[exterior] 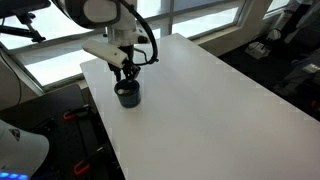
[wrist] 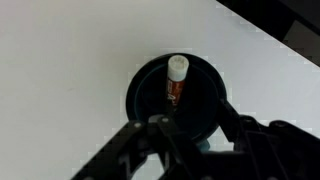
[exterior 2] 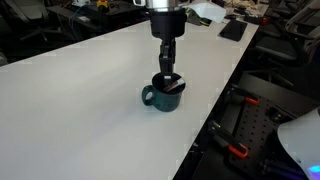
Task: Remove the marker from the mug
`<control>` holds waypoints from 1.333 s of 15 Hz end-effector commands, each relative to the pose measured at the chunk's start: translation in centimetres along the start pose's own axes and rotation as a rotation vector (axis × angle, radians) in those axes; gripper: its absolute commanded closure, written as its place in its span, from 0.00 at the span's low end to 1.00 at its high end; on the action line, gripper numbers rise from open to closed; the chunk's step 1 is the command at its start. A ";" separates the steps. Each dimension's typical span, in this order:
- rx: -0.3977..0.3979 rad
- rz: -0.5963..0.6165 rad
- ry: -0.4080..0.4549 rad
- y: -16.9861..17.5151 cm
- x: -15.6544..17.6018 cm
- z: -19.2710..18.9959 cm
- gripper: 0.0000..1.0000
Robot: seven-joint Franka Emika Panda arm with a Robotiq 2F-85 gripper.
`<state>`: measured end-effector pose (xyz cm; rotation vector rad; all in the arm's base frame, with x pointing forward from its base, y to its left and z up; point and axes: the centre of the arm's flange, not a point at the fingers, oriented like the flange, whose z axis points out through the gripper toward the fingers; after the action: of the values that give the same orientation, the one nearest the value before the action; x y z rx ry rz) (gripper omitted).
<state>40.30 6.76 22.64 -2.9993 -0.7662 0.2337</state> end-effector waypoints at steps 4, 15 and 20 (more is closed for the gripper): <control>0.020 0.030 -0.020 0.4 -0.3 1.2 0.56; 0.042 0.066 -0.057 1.7 -0.7 2.9 0.67; 0.048 0.075 -0.065 1.9 -0.9 3.3 0.96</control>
<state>39.85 4.74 19.58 -2.9905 -0.6831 0.3429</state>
